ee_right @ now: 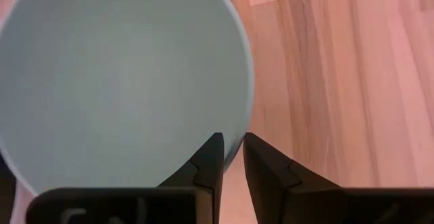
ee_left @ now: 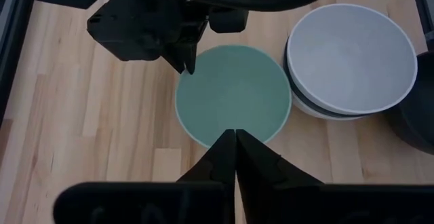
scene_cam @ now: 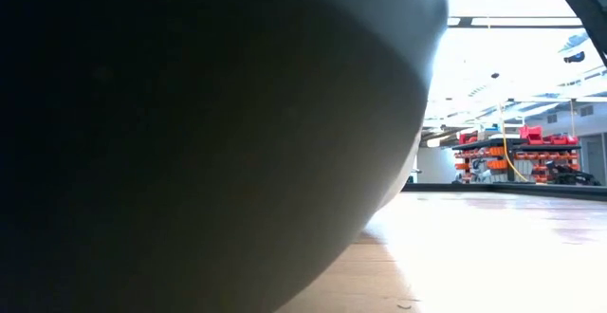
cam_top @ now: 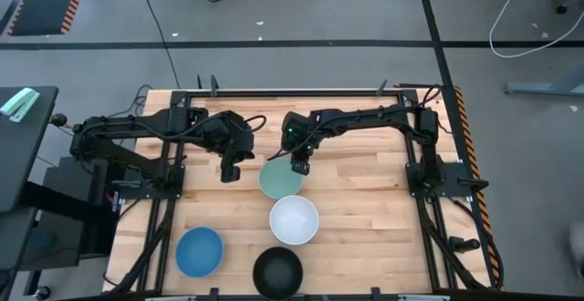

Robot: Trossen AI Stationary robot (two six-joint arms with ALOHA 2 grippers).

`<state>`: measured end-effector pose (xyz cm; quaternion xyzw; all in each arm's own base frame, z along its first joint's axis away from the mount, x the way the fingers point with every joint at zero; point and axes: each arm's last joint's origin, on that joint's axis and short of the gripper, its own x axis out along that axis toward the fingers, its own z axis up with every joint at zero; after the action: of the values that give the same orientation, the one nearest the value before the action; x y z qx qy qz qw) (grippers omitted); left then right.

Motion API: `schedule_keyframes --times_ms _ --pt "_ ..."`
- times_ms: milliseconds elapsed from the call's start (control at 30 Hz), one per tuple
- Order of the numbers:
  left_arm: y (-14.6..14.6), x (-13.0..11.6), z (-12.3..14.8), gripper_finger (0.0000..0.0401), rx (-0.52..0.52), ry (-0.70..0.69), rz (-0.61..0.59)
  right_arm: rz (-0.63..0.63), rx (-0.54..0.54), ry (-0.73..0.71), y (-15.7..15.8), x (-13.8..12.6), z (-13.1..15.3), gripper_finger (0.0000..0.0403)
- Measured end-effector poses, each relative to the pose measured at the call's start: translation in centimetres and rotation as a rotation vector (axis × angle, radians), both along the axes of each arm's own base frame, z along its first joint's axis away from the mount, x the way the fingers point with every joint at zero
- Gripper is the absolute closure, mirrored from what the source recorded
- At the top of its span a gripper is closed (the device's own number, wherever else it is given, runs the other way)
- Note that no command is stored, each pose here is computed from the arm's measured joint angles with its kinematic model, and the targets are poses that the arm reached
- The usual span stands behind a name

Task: Nest bowls inside each other
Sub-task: Stack the green bowl on top of the white bowl

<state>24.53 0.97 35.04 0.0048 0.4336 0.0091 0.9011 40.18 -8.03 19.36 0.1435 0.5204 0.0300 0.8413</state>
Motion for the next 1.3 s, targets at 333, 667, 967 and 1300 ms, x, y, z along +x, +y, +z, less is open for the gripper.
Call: schedule_keyframes --times_ms 333,667,967,1300 --pt "0.0 0.0 0.0 0.0377 0.000 -0.006 0.000 0.008 0.024 0.020 0.0 0.1 1.0 0.0337" --pt "0.0 0.0 0.0 0.0388 0.013 -0.005 -0.016 0.016 0.015 0.012 -0.4 0.2 2.2 0.0337" --pt "0.0 0.1 0.0 0.0377 0.012 -0.006 -0.015 0.002 0.009 0.042 -0.4 0.0 1.7 0.0337" --pt "0.0 0.1 0.0 0.0388 0.009 -0.006 -0.011 -0.009 0.008 0.055 -0.6 -0.3 1.3 0.0337"
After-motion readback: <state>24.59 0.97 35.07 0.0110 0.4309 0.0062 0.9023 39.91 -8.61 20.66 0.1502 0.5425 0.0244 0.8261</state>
